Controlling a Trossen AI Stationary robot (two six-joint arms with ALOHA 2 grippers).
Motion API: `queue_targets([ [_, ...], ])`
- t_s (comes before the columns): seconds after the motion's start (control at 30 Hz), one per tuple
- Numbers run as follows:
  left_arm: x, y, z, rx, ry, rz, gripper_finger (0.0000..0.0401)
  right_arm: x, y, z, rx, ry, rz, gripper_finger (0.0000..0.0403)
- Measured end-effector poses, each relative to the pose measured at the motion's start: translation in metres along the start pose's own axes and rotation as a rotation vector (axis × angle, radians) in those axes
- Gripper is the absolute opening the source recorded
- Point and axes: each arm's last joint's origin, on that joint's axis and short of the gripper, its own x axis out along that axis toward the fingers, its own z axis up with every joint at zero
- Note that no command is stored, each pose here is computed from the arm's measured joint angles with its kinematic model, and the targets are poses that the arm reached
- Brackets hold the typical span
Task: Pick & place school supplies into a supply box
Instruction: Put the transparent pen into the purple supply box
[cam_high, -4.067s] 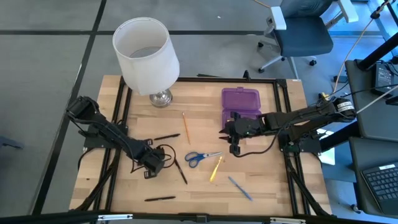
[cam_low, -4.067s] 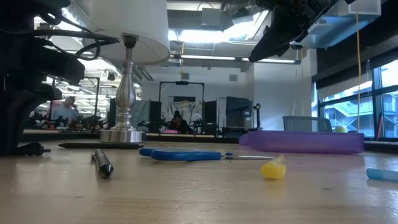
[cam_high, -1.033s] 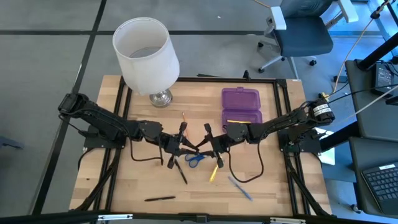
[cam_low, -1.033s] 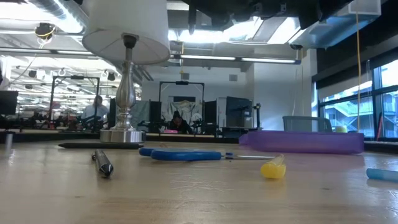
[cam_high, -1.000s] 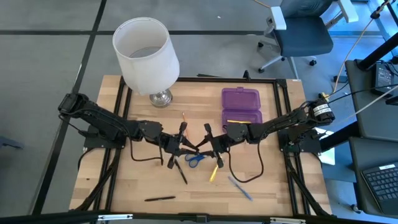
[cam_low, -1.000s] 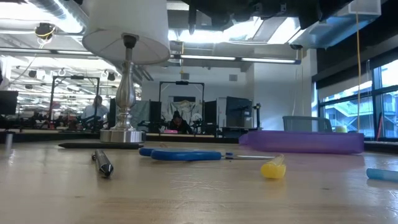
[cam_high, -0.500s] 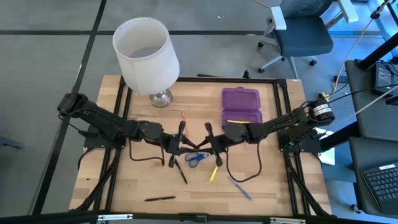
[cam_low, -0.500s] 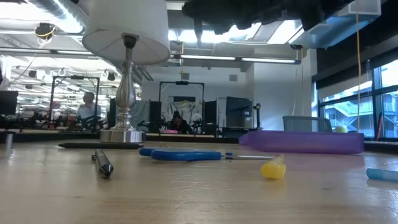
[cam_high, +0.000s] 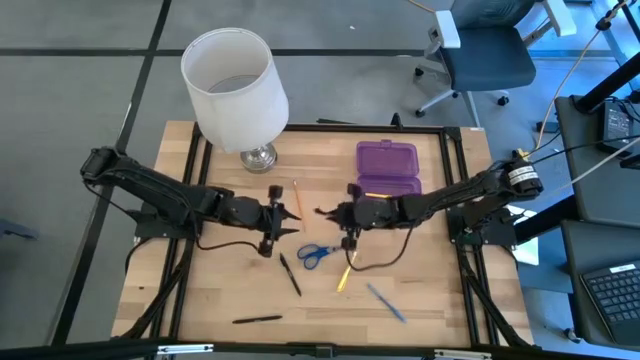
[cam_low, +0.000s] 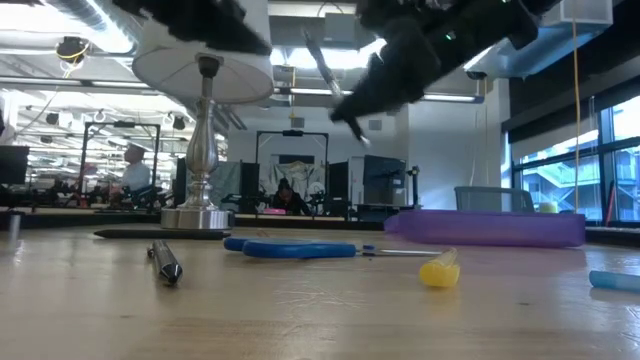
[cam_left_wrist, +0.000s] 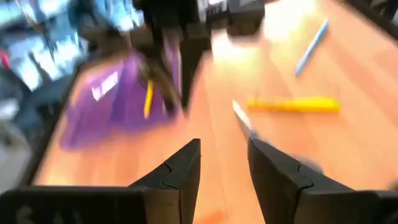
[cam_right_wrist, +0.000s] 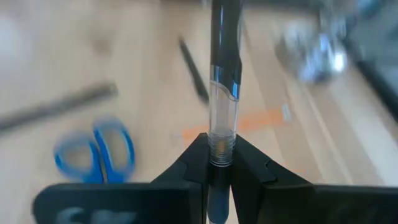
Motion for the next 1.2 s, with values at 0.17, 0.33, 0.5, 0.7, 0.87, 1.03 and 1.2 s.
queue_targets([
  [0.17,0.001,0.005,-0.016,-0.107,0.162,0.053,0.0125,-0.025,-0.025,-0.013,0.127,0.235,0.012,0.0044],
  [0.33,0.008,0.009,-0.027,-0.162,0.251,0.073,0.0121,-0.044,-0.052,-0.037,0.229,0.545,-0.011,0.0045],
  [0.5,0.019,0.016,-0.035,-0.205,0.306,0.105,0.0122,-0.048,-0.074,-0.054,0.218,0.736,-0.114,0.0053],
  [0.7,0.026,0.022,-0.055,-0.264,0.475,0.143,0.0121,-0.046,-0.094,-0.059,0.208,0.773,-0.096,0.005],
  [0.87,0.03,0.024,-0.063,-0.289,0.538,0.125,0.0119,-0.037,-0.1,-0.067,0.162,0.825,-0.056,0.0052],
  [1.03,0.03,0.024,-0.063,-0.295,0.54,0.112,0.012,-0.024,-0.103,-0.078,0.147,0.898,-0.04,0.0054],
  [1.2,0.03,0.024,-0.062,-0.298,0.529,0.108,0.0115,-0.013,-0.106,-0.089,0.156,0.955,-0.044,0.0054],
])
